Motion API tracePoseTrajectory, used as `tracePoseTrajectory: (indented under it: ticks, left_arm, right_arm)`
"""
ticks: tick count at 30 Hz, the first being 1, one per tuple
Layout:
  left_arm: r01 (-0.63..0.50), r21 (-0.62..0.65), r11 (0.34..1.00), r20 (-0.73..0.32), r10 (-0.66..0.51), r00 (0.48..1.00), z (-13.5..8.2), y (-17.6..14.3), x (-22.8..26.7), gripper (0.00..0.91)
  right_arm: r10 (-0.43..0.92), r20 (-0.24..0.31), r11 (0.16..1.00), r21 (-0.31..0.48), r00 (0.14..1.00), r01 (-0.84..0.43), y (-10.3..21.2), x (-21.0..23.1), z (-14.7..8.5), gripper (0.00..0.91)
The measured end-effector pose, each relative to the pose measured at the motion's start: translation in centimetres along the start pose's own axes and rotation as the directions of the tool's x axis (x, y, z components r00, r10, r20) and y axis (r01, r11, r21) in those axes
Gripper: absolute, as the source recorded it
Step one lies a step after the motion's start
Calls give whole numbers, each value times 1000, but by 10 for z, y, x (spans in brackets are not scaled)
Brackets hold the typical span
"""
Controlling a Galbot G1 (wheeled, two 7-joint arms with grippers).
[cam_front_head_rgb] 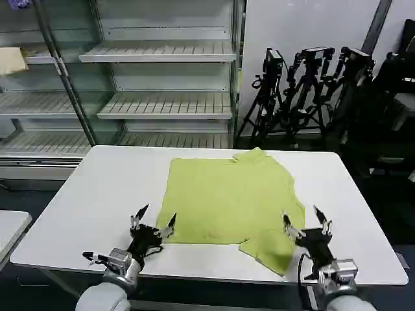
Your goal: Fold and organize the clothes.
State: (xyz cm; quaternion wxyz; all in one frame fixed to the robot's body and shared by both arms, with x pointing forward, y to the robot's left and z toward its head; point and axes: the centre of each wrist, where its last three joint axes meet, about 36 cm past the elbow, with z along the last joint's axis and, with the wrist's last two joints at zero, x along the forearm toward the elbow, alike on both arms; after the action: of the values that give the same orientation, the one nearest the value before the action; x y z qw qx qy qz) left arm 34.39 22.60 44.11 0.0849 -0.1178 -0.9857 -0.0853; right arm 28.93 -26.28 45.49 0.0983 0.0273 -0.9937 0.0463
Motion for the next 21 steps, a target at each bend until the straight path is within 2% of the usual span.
tracePoseTrajectory:
  ticks: [4,9,20,21]
  left_arm:
    - [26,20,999,-99,-24,995,3,3,11,907]
    - [55,55,997,-184,-44,982,6,5,16,907]
    - [90,86,992,-257,-66,964,5,10,18,907]
    - [92,88,992,-261,-66,963,5,10,18,363]
  right_arm:
    - [-7,-79,1000,-9,997,6,3,14,7,907]
    - [-23,-148,999,-25,989,20,9,30,12,907]
    - [-56,-233,998,-46,971,46,18,55,12,907]
    - [-59,-240,998,-48,969,49,18,55,13,907]
